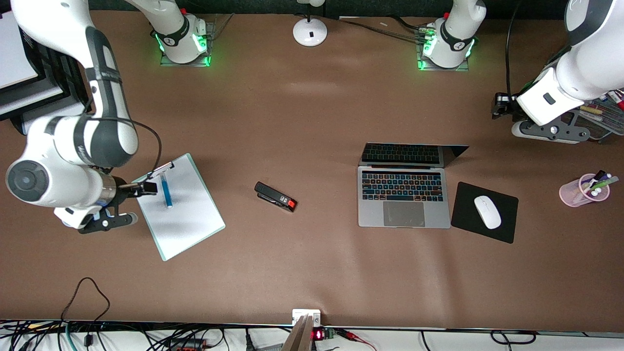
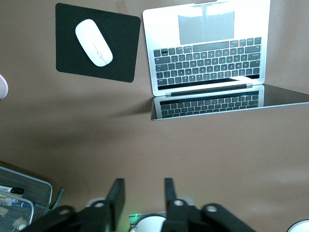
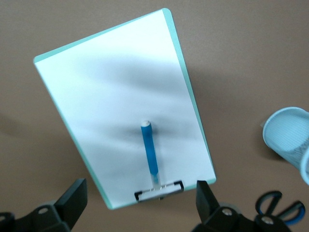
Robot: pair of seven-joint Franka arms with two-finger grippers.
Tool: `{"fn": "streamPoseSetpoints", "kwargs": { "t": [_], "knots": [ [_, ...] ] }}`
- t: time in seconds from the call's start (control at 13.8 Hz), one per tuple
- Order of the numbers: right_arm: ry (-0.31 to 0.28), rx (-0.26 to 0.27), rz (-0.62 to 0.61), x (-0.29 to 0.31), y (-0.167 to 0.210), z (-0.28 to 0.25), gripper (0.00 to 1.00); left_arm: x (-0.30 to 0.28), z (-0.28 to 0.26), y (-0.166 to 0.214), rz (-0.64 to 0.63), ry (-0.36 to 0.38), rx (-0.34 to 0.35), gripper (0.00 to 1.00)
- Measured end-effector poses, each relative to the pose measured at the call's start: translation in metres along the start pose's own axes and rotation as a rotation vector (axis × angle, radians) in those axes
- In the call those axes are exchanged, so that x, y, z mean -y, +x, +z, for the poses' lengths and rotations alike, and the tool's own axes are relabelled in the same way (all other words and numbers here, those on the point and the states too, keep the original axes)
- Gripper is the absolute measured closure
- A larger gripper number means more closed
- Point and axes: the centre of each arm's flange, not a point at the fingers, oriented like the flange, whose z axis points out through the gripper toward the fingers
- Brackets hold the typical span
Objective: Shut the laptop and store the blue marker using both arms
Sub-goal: 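Reach the right gripper to the blue marker while the left gripper nears the laptop, then lower the right gripper onto the marker while the left gripper reaches the laptop lid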
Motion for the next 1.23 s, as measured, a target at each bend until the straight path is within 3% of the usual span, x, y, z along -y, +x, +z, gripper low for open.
{"fn": "streamPoseSetpoints", "kwargs": {
  "t": [0.22,0.36,0.65,0.87,1.23],
  "knots": [
    [-0.008,-0.022,-0.003,0.002,-0.001,0.036,0.00,-0.004,0.001,0.000,0.009,0.001,0.005,0.98],
    [-0.013,-0.028,-0.010,0.007,-0.002,0.057,0.00,-0.020,0.003,-0.002,0.036,-0.005,0.023,0.99],
    [-0.016,-0.008,-0.086,0.019,0.002,0.090,0.00,-0.056,0.021,0.000,0.041,-0.104,0.073,0.99],
    [-0.016,0.005,-0.143,0.016,0.003,0.105,0.09,-0.088,0.061,0.008,0.001,-0.102,0.070,0.99],
    [-0.010,-0.010,-0.145,0.014,0.007,0.118,0.12,-0.150,0.129,0.002,-0.043,-0.075,0.046,0.99]
  ]
}}
